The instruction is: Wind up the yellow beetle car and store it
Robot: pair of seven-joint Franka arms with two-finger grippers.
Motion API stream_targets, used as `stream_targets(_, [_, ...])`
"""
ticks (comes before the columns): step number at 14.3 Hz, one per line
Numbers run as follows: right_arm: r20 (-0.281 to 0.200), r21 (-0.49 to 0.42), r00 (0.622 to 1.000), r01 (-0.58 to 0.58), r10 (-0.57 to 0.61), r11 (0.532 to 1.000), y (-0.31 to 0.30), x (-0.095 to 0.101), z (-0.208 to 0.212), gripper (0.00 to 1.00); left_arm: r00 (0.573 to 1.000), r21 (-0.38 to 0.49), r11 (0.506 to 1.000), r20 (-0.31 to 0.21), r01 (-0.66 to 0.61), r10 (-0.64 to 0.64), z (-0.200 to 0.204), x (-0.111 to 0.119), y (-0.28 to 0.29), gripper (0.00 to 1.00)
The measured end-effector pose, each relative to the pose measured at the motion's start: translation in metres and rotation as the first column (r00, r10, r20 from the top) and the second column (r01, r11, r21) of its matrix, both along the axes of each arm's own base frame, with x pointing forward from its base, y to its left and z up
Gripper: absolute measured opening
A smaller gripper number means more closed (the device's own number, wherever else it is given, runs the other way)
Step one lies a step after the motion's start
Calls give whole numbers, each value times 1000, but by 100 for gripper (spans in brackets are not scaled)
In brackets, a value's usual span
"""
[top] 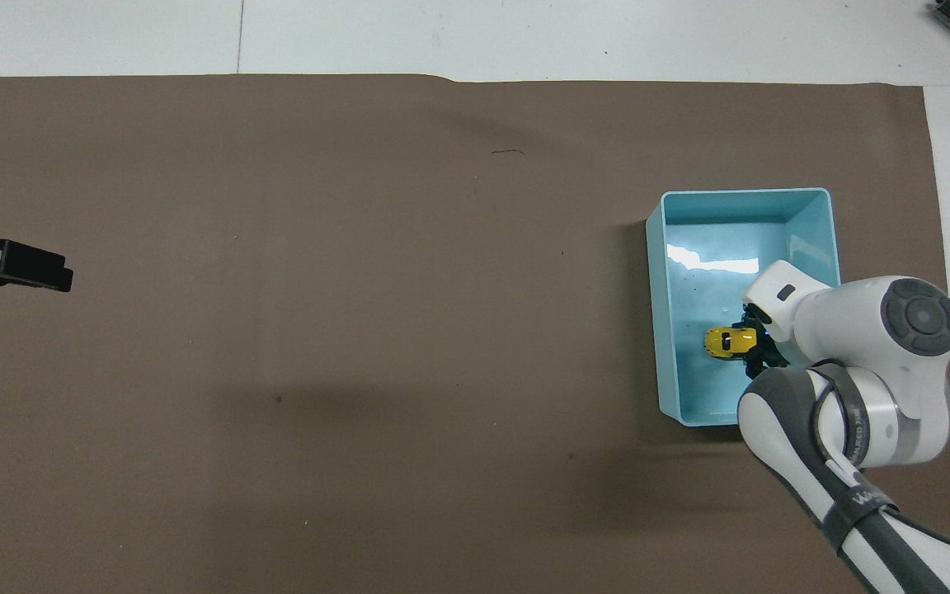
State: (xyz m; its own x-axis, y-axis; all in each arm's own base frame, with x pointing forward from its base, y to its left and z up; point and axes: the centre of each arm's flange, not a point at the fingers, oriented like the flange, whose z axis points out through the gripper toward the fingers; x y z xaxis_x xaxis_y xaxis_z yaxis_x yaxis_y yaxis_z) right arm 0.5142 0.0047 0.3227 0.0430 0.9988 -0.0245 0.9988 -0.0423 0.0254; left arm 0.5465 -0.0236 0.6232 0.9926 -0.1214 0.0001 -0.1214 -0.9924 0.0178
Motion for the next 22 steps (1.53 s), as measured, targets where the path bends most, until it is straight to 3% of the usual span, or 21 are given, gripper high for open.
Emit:
stream_targets(5, [-11,-3,1000,3,-3,1000,0,19,30,98,1000,0,1000,0,0,0,0,0,0,100])
stream_targets(9, [-1,-3,998,64,-64,998,2,44,88,100,1000,0,1000,0,0,0,0,0,0,100])
stream_targets(11, [-5,-2,985,171,-171,985,2,52,118,100,1000,0,1000,0,0,0,0,0,0,100])
stream_targets(13, [-5,5,946,323,-323,946,3,56,146,100,1000,0,1000,0,0,0,0,0,0,100])
stream_targets(16, [-13,18,828,561,-561,828,13,52,182,100,1000,0,1000,0,0,0,0,0,0,100])
stream_targets(20, [-11,13,535,845,-845,535,45,30,231,100,1000,0,1000,0,0,0,0,0,0,100])
stream_targets(22, [-9,8,404,915,-915,404,47,20,247,100,1000,0,1000,0,0,0,0,0,0,100])
